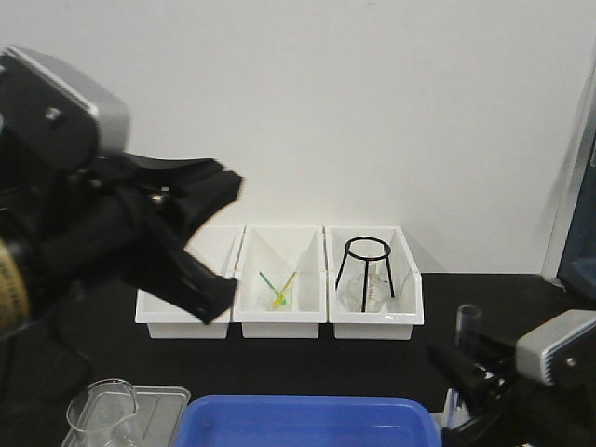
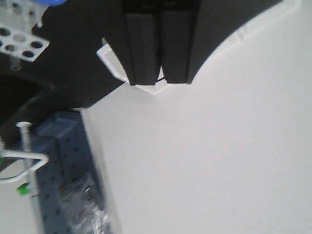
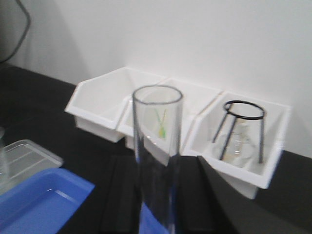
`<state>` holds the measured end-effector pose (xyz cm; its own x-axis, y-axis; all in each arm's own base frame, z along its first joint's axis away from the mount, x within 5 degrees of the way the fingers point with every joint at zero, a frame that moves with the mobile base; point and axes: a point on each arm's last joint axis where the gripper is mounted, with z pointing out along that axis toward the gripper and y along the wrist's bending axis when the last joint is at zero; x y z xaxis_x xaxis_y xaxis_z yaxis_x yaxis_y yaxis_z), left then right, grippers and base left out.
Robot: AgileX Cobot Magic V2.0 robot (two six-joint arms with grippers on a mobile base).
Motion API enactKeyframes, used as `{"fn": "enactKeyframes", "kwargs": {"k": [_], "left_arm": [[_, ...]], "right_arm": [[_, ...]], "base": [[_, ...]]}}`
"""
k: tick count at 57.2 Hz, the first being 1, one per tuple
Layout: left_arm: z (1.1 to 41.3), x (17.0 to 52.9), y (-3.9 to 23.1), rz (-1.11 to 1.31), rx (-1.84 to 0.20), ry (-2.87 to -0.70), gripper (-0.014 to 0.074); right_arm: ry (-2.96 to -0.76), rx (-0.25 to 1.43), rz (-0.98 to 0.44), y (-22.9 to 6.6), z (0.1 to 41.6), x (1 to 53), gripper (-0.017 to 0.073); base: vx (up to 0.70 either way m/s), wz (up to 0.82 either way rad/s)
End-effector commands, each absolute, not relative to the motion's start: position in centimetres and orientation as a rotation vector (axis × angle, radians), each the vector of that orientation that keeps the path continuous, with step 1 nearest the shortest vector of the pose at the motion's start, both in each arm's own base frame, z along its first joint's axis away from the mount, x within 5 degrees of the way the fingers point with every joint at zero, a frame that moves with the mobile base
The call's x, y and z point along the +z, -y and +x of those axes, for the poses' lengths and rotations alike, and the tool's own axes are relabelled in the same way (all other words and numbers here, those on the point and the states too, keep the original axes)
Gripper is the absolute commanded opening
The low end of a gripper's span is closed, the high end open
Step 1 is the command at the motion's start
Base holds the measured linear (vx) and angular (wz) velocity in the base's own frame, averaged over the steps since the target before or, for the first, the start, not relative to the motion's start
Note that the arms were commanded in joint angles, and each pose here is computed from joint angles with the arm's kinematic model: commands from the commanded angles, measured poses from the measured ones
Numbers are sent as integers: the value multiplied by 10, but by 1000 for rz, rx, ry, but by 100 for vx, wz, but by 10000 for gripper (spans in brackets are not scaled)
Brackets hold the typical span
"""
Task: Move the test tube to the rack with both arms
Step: 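Carry the test tube with the right gripper above the white rack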
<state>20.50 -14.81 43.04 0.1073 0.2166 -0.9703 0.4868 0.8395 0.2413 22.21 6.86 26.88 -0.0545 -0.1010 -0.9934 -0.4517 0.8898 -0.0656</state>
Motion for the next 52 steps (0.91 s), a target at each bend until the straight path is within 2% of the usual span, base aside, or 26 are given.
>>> {"fn": "enactKeyframes", "kwargs": {"k": [1,9,16,21,37,52], "left_arm": [[187,436,128,541,-178,-1473,-10],[170,408,113,553,-174,-1522,-8],[161,389,107,567,-174,-1554,-8],[160,382,106,560,-186,-1580,-8],[159,382,109,564,-232,-1576,-8],[159,382,109,564,-232,-1576,-8]], "right_arm": [[-1466,247,-342,-47,222,299,-8],[-1415,184,-259,-19,216,291,-8],[-1348,240,-174,-12,213,269,-8],[-1336,196,-201,-11,217,261,-8],[-1320,188,-182,-9,223,256,-8],[-1389,201,-173,-8,232,239,-8]], "base": [[0,0],[0,0],[0,0],[0,0],[0,0],[0,0]]}}
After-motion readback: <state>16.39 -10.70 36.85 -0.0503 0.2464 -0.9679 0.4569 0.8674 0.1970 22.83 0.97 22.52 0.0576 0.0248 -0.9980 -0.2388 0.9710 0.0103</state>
